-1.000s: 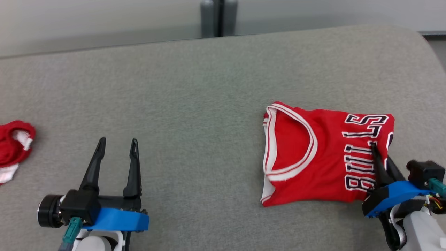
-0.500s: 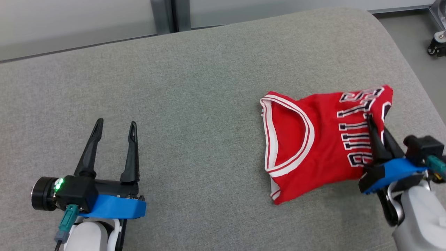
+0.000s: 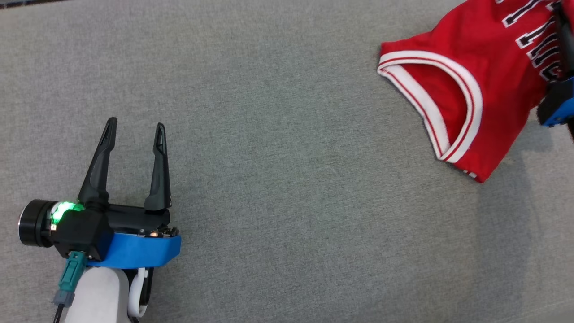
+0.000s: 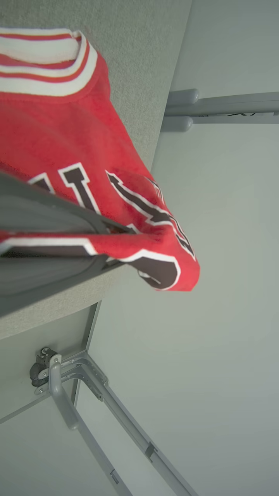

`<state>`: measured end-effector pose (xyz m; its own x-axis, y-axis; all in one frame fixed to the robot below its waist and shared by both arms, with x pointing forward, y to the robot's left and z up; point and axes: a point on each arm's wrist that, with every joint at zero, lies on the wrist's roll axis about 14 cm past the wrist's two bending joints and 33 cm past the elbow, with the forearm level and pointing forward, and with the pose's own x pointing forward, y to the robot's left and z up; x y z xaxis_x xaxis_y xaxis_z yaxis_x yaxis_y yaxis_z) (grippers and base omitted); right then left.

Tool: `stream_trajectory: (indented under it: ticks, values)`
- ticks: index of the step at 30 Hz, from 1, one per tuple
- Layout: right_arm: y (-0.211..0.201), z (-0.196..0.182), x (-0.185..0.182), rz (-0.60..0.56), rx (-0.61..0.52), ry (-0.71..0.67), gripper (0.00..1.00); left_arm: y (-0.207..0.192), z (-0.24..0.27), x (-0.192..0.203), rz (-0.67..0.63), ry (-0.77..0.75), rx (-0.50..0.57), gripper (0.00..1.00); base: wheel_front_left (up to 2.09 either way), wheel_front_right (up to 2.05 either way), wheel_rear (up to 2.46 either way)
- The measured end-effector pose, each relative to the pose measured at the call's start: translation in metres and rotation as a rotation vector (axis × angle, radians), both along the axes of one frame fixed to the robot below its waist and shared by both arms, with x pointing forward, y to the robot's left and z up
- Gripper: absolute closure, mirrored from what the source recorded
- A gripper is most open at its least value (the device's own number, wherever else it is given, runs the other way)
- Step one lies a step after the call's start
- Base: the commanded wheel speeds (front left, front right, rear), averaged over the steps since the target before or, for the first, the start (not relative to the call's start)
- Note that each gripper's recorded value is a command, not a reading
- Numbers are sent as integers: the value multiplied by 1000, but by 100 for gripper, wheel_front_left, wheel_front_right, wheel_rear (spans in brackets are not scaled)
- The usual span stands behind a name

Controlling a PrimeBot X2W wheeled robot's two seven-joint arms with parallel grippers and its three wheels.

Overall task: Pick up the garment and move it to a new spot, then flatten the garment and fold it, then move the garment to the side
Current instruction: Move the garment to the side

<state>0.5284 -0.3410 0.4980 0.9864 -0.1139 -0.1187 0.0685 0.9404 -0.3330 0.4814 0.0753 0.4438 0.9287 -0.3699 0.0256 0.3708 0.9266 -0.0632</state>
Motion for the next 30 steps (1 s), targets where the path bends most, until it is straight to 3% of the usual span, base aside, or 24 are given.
stream_trajectory:
  ticks: [9, 22, 23, 24, 30]
  values:
    - [-68, -33, 22, -138, -89, 164, 100, 4, -19, 14, 10, 12, 5, 0, 0, 0, 0]
    - [-100, -81, 11, -269, -66, 343, 99, 11, -27, 22, 27, 12, 21, 0, 0, 0, 0]
    - [-101, -78, 13, -270, -67, 331, 56, 12, -27, 22, 28, 11, 23, 0, 0, 0, 0]
    - [-101, -76, 15, -267, -76, 324, 0, 12, -27, 22, 30, 11, 24, 0, 0, 0, 0]
    - [-98, -70, 15, -266, -72, 301, 0, 16, -22, 22, 41, 4, 27, 0, 0, 0, 0]
